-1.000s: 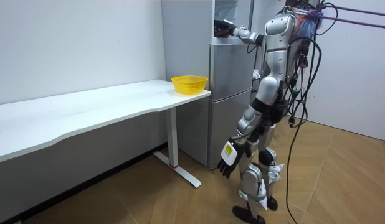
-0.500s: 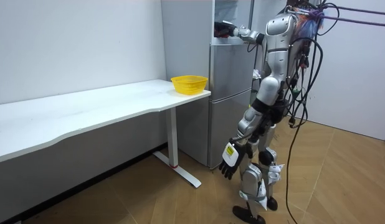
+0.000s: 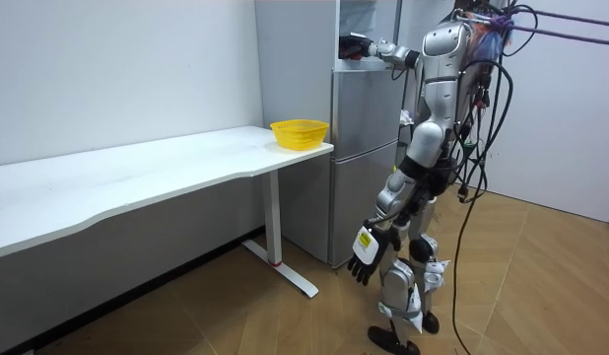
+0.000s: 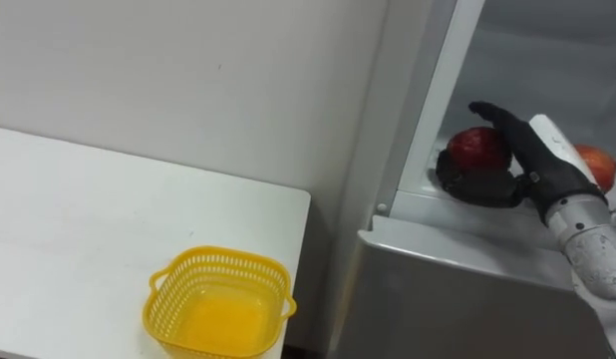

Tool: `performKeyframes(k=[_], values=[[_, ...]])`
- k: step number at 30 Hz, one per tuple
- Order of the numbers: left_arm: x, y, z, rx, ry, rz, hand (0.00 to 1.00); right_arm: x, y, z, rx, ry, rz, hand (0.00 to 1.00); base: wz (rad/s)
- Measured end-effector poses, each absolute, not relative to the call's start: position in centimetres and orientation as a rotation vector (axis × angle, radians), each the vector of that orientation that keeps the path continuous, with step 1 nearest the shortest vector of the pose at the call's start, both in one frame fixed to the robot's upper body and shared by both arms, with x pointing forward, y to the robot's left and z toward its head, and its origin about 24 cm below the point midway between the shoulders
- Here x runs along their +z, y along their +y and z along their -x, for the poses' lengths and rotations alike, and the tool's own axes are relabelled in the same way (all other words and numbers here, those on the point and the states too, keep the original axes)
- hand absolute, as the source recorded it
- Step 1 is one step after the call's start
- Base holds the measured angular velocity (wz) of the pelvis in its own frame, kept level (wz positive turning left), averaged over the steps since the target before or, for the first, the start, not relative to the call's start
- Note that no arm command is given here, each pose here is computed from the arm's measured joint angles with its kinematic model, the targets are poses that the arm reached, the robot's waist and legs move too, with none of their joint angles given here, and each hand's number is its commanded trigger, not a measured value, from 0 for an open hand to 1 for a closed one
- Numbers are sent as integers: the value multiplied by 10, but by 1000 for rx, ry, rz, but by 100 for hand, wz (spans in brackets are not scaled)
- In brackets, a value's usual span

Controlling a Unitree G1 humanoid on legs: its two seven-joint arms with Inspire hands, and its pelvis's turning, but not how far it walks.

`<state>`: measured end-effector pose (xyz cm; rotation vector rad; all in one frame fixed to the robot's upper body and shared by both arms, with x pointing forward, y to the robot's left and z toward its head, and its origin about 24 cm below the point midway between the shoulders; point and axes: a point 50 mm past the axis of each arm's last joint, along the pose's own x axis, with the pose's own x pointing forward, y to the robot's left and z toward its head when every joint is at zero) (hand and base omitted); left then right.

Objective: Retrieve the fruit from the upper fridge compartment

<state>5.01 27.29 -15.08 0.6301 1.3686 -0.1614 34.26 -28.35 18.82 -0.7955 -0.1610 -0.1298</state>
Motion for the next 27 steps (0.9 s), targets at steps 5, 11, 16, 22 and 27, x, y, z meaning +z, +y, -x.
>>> performKeyframes(k=[5,11,16,22,27], values=[[-150,274,-54,-158,1362,-634,0,194,-286,-344,-132,-159,796,100,0],[-150,275,-53,-151,1367,-638,0,197,-288,-344,-121,-149,781,100,1],[-150,275,-55,-145,1362,-642,0,196,-288,-344,-126,-136,781,100,-1],[-150,275,-54,-142,1369,-642,0,197,-287,-344,-129,-142,794,100,0],[-150,276,-53,-134,1372,-649,0,200,-283,-344,-141,-165,812,100,0]])
